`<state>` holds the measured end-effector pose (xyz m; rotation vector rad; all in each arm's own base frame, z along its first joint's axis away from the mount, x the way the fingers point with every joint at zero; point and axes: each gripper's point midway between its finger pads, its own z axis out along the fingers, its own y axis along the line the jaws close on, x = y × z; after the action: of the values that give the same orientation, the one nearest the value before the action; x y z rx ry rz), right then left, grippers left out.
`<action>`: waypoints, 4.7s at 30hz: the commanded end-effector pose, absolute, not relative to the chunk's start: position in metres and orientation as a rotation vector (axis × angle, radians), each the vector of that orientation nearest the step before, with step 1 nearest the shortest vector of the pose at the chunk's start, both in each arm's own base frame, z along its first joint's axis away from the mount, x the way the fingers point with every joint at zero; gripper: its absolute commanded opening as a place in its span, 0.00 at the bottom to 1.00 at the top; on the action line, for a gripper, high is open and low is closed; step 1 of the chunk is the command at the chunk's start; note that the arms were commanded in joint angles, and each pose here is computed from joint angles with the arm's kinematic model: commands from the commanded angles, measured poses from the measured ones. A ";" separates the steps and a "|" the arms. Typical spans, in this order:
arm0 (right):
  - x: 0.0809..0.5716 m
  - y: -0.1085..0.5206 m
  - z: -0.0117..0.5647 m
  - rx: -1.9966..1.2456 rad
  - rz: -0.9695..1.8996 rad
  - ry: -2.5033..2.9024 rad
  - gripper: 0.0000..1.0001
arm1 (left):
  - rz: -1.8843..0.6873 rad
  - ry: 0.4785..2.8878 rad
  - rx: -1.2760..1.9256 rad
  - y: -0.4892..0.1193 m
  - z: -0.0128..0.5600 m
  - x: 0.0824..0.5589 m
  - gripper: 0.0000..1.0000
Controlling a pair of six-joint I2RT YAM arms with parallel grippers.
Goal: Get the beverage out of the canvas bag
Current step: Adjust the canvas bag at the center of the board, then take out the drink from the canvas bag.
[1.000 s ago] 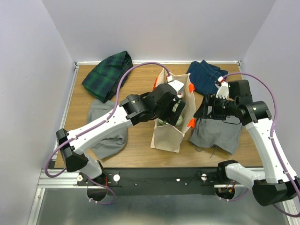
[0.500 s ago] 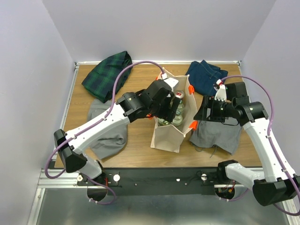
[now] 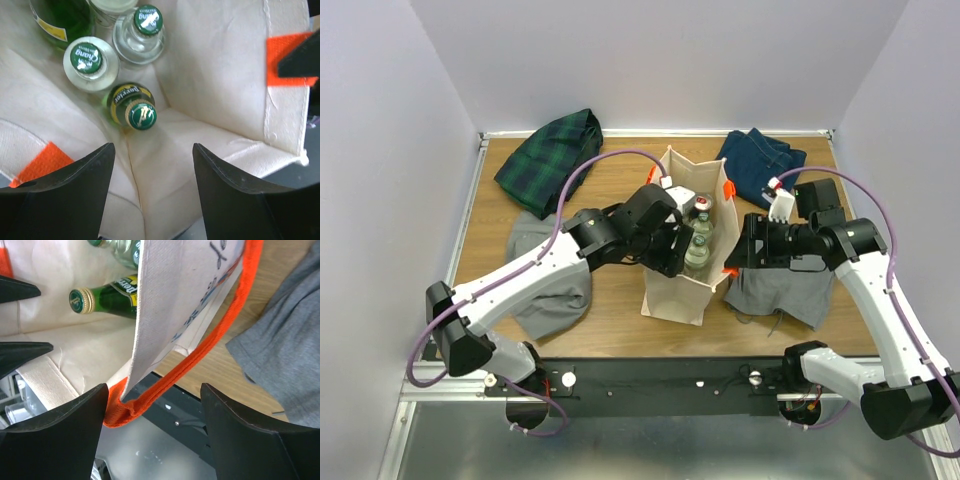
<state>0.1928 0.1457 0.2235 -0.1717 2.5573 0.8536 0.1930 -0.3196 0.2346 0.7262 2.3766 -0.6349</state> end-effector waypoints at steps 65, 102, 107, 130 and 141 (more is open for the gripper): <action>0.210 0.150 0.197 -0.195 0.794 2.590 0.83 | -0.498 2.262 0.793 -0.324 0.243 0.205 0.99; 0.218 0.146 0.194 -0.178 0.747 2.586 0.82 | -0.451 2.414 0.760 -0.335 0.181 0.206 0.60; 0.219 0.145 0.193 -0.178 0.737 2.589 0.82 | -0.453 2.409 0.769 -0.336 0.182 0.206 0.45; 0.223 0.143 0.189 -0.168 0.714 2.595 0.82 | -0.488 2.369 0.783 -0.339 0.200 0.206 0.33; 0.223 0.143 0.189 -0.179 0.713 2.590 0.83 | -0.491 2.371 0.785 -0.340 0.201 0.206 0.53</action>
<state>0.2147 0.1457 0.1842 -0.1617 2.6261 0.7540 0.2092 -0.3370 0.1864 0.7710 2.3927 -0.4560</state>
